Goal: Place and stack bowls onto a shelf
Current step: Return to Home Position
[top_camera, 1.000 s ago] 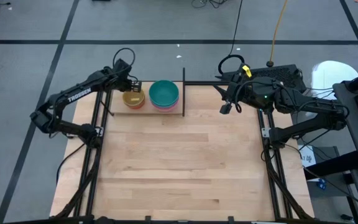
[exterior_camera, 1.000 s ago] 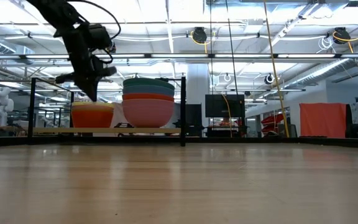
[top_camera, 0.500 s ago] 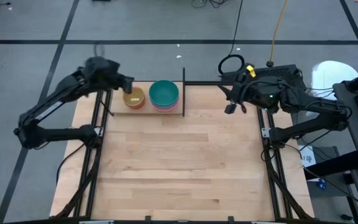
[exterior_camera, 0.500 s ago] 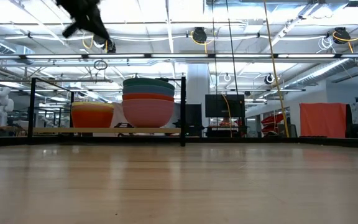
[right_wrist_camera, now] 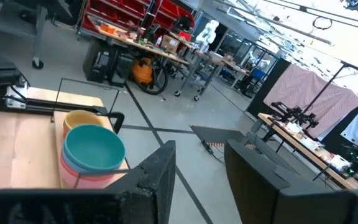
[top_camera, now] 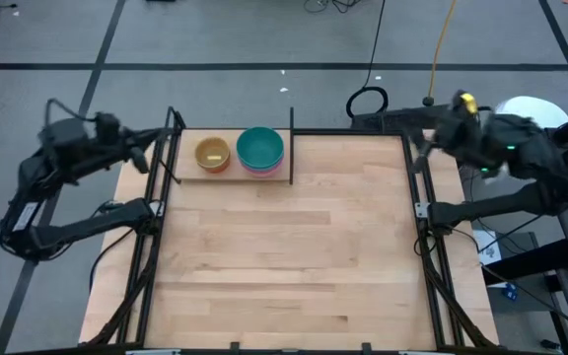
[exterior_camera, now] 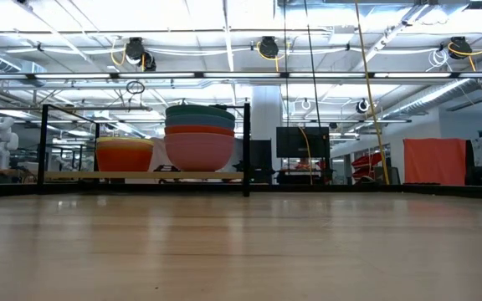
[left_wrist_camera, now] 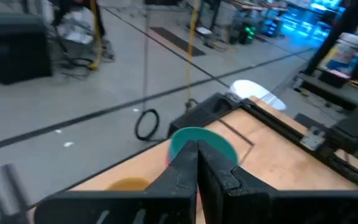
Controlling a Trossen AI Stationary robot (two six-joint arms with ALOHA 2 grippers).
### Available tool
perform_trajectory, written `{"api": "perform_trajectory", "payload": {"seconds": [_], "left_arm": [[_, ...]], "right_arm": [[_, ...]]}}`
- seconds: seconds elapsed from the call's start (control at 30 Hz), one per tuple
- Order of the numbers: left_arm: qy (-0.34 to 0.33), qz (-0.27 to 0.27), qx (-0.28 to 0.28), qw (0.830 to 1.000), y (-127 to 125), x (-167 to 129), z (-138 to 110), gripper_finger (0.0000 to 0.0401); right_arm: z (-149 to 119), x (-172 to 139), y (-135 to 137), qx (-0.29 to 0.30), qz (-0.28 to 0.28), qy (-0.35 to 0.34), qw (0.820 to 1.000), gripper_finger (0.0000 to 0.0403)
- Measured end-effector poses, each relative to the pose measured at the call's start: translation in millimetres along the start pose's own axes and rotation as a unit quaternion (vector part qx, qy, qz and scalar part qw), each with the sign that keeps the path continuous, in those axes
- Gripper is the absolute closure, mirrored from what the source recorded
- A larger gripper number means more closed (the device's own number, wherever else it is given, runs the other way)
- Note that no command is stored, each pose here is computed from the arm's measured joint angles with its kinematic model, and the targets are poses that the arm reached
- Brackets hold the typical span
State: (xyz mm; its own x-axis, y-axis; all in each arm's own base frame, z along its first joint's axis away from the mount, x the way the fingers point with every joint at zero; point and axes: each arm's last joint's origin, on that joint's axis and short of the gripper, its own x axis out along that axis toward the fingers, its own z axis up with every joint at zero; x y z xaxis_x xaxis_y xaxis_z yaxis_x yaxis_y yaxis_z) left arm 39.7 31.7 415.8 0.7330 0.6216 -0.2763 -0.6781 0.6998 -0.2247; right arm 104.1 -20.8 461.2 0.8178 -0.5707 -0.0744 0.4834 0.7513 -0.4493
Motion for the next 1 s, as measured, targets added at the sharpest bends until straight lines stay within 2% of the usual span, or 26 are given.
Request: {"api": "perform_trajectory", "payload": {"seconds": [0.17, 0.3, 0.6, 0.87, 1.0], "left_arm": [[-0.016, 0.027, 0.003, 1.000, 8, -33, -15, 0.0398], [-0.026, 0.036, 0.003, 0.999, 13, -54, -28, 0.0398], [-0.027, 0.047, 0.035, 0.998, 23, -88, -55, 0.0398], [0.007, 0.054, 0.037, 0.998, 29, -101, -75, 0.0398], [0.013, 0.054, 0.032, 0.998, 32, -108, -83, 0.0398]], "right_arm": [[-13, -29, -14, -0.005, 0.002, 0.005, 1.000, 0.0271], [-22, -46, -21, 0.019, 0.003, 0.008, 1.000, 0.0285], [-42, -67, -27, 0.024, 0.019, 0.045, 0.999, 0.0395], [-63, -87, -31, 0.059, 0.031, 0.084, 0.994, 0.0401], [-73, -105, -36, 0.094, 0.056, 0.065, 0.992, 0.0402]]}}
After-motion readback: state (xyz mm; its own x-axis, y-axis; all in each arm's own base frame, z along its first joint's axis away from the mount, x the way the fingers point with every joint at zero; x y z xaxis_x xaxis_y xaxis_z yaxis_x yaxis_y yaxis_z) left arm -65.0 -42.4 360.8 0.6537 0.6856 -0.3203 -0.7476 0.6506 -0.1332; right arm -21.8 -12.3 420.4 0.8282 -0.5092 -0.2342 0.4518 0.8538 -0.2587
